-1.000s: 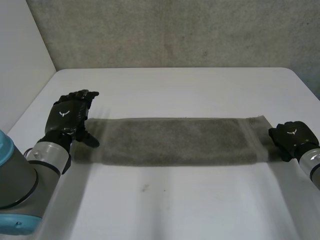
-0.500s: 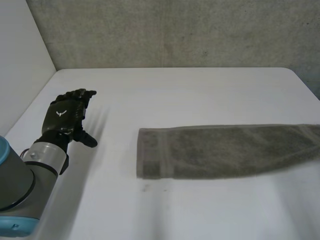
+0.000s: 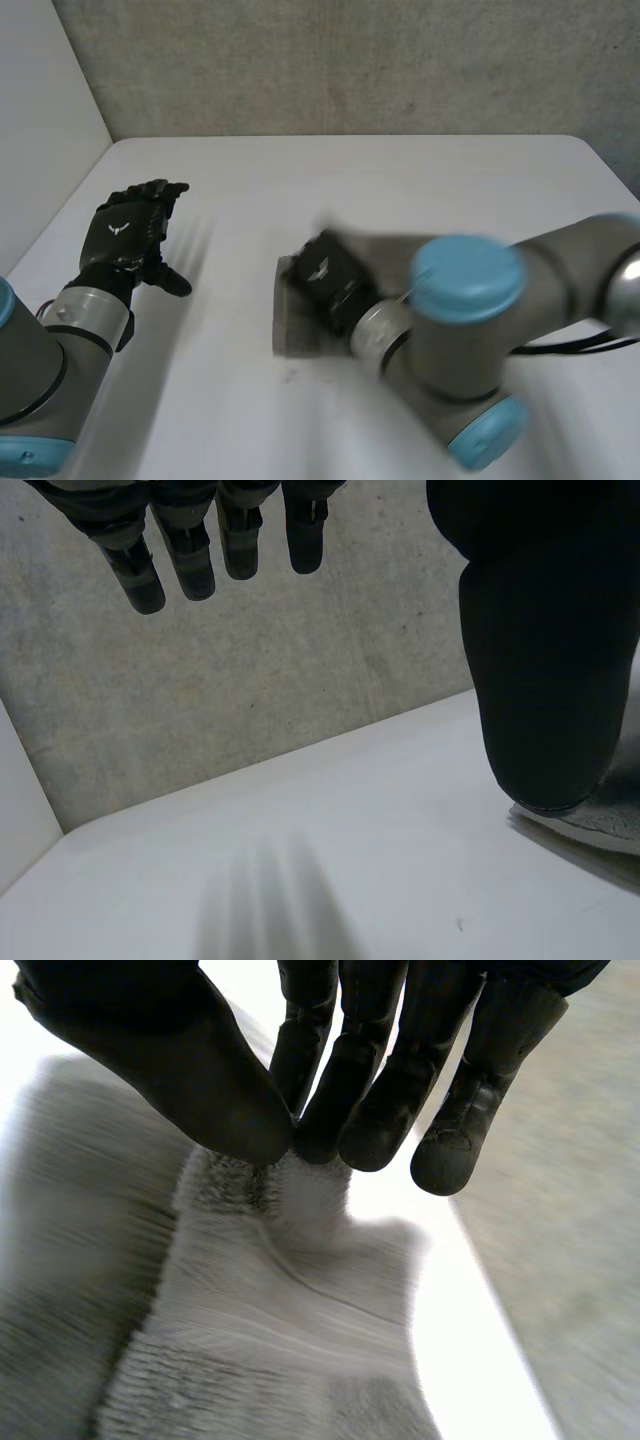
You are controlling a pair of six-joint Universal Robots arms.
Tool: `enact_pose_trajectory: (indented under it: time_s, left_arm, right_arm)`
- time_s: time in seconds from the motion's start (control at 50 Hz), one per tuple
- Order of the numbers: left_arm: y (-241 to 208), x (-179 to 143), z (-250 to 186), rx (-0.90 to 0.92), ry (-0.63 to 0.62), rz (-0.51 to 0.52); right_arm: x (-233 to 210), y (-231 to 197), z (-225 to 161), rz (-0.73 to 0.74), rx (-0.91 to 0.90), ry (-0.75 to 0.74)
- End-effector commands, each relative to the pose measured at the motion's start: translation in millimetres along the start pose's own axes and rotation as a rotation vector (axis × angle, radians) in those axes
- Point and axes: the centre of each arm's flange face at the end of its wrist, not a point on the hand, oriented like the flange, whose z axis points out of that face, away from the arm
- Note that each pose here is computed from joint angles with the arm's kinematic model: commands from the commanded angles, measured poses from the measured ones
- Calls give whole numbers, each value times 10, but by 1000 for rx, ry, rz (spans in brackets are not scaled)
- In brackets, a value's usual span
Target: Fold the towel.
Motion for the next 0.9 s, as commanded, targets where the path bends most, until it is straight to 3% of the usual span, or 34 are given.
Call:
enact_pose_trajectory:
  time_s: [0.02, 0.1, 0.16, 0.2, 0.26, 0.32, 0.42, 0.58, 0.7, 0.76, 0.8, 0.86, 0.9]
  left_arm:
    - [27, 1, -7, -7, 1, 4]
    - [29, 1, -4, -6, 1, 6]
    - [33, 1, -7, -7, 1, 6]
    - [41, 1, -4, -9, 1, 6]
    - [54, 6, -8, -14, 2, 5]
    - [54, 6, -8, -14, 2, 5]
    - [81, 11, -5, -21, 4, 5]
    - [95, 22, -7, -26, 9, 5]
    - [95, 20, -7, -26, 7, 5]
    - [95, 14, -5, -26, 4, 3]
    - [90, 10, -4, -24, 2, 3]
    - [91, 10, -5, -26, 2, 2]
    - [72, 10, -7, -21, 2, 2]
  right_arm:
    - [-348, 84, 28, -4, -27, -87]
    - [-183, -42, -35, 31, -12, -31]
    - [148, -90, -141, 146, -29, 80]
    - [548, 125, -262, 272, -87, 191]
    - [794, 311, -423, 360, -125, 256]
    - [859, 430, -502, 390, -154, 273]
    - [949, 1094, -774, 455, -339, 304]
    - [968, 1600, -914, 407, -485, 333]
    - [1141, 1555, -843, 317, -427, 402]
    - [1267, 1315, -739, 243, -325, 452]
    - [1128, 826, -540, 175, -179, 392]
    - [975, 610, -428, 153, -116, 337]
    - [608, 297, -241, 111, -34, 223]
